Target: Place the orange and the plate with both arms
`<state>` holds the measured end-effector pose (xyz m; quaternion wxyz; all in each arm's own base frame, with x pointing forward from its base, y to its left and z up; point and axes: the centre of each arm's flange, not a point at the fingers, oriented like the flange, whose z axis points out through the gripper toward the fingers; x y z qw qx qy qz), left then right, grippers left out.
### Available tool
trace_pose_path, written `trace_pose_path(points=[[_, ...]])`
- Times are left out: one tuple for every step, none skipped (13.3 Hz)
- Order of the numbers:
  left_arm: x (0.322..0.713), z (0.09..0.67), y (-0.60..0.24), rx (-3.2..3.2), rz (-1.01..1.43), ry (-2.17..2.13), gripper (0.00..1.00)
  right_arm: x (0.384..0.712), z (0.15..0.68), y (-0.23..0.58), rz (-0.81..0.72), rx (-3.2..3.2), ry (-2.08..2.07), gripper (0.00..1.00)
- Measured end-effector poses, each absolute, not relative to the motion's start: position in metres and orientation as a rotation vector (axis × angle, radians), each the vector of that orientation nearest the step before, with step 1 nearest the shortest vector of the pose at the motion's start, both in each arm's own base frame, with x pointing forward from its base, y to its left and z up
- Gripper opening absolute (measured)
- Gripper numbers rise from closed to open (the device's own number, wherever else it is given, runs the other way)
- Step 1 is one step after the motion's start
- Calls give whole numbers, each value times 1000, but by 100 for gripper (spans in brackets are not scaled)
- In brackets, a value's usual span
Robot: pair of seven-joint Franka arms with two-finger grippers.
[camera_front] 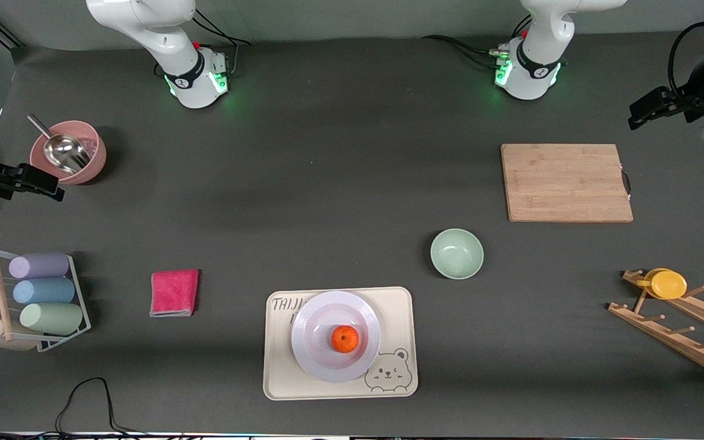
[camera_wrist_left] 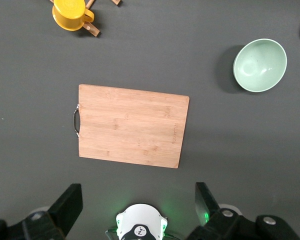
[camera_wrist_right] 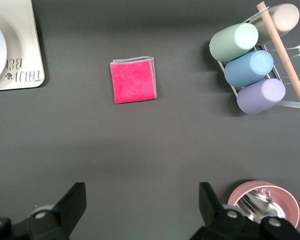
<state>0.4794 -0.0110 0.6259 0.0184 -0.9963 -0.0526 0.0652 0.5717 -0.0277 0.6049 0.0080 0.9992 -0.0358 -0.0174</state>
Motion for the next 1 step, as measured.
trace_pose_path(points=[[480, 625, -11, -3088, 205, -166, 100, 572, 605, -28, -54, 3123, -112, 100]])
